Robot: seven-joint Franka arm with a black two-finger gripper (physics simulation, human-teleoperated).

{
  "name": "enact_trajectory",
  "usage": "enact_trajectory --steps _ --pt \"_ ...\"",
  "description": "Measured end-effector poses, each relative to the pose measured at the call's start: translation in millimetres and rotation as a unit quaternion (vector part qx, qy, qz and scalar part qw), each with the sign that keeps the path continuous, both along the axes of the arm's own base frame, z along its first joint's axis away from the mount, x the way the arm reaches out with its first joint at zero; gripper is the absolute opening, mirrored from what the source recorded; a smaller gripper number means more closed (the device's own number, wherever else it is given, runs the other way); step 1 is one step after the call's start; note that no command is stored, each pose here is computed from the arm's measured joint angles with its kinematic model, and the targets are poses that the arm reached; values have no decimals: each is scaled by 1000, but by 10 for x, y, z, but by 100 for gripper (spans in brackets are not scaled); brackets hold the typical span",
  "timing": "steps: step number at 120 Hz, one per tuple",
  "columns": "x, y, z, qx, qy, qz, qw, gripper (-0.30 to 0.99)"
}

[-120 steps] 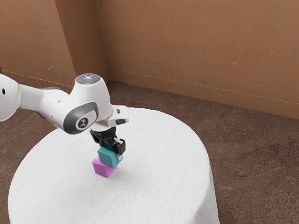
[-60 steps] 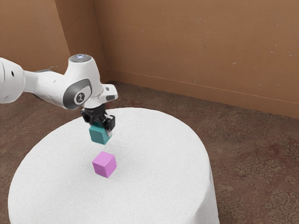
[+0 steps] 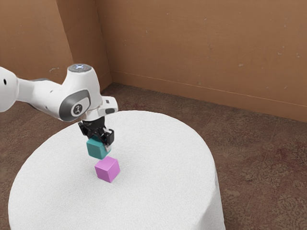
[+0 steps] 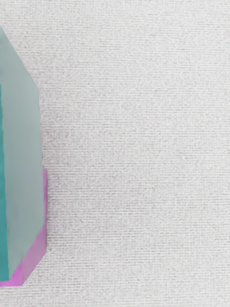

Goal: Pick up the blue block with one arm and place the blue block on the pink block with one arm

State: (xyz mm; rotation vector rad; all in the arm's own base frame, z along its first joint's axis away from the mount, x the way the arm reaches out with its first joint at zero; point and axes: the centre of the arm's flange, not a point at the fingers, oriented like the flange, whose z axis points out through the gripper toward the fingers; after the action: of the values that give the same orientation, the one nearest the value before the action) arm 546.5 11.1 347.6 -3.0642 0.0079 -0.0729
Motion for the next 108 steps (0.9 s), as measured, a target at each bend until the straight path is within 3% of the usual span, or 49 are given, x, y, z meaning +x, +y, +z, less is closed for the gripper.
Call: enact_trajectory --steps 108 --pt "-223 -328 -19 0 -11 -32 999 39"
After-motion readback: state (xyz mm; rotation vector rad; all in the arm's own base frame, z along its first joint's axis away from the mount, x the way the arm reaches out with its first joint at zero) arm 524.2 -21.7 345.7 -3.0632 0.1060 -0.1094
